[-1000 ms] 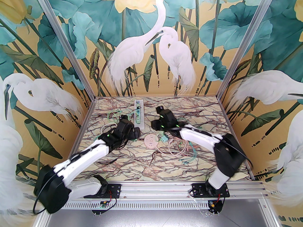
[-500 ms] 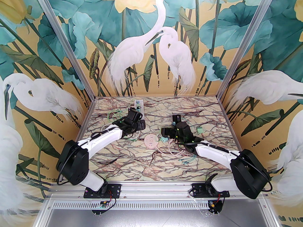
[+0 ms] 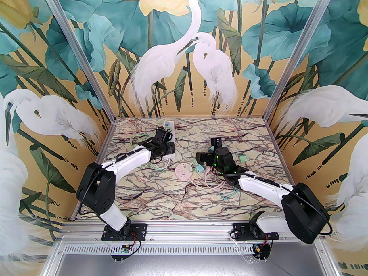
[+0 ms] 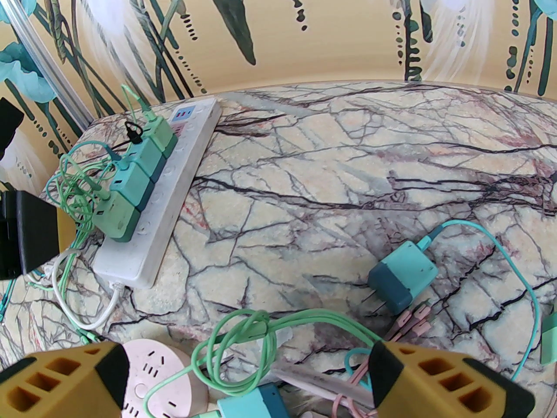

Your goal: Pull the plug off the socket

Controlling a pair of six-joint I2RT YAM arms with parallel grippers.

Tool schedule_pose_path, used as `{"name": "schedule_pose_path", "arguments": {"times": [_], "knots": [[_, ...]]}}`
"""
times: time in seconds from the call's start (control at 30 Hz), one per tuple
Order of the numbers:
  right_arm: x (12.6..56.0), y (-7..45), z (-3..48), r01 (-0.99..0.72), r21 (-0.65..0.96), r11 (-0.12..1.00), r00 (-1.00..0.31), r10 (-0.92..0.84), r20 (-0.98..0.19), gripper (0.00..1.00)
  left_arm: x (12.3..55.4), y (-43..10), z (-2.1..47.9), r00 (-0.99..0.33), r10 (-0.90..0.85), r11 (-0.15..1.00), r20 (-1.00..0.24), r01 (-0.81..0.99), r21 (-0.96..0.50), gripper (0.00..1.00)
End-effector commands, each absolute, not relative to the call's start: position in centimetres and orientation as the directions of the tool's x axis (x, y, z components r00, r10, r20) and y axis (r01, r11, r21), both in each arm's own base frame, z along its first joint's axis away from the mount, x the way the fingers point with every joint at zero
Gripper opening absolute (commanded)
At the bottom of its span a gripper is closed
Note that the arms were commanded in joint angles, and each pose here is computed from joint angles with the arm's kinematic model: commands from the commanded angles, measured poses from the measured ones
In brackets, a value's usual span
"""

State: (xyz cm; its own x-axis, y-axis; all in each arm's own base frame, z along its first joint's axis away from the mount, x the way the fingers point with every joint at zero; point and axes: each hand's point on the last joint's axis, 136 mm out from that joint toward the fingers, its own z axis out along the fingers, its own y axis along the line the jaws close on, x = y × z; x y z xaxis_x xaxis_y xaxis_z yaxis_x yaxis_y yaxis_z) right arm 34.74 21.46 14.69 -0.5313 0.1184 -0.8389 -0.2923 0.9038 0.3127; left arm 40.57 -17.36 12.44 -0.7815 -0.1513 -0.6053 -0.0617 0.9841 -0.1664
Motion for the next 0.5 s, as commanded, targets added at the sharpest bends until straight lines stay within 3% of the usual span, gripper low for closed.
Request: {"name": "schedule_pose_path", "arguments": {"times": [0.0, 0.47], "knots": [[35.0, 21.1, 15.2, -0.273, 0.322, 0.907, -0.516, 0.145, -0.844, 0.99, 41.5, -18.0, 12.5, -0.789, -0.113, 0.987, -0.604, -0.017, -0.163, 0.66], [35.0, 21.0, 15.3, -0.27, 0.322, 0.908, -0.519, 0.144, -0.843, 0.99, 44.8, -17.9, 9.2, -0.83, -0.079, 0.995, -0.552, -0.029, -0.099, 0.53]]}}
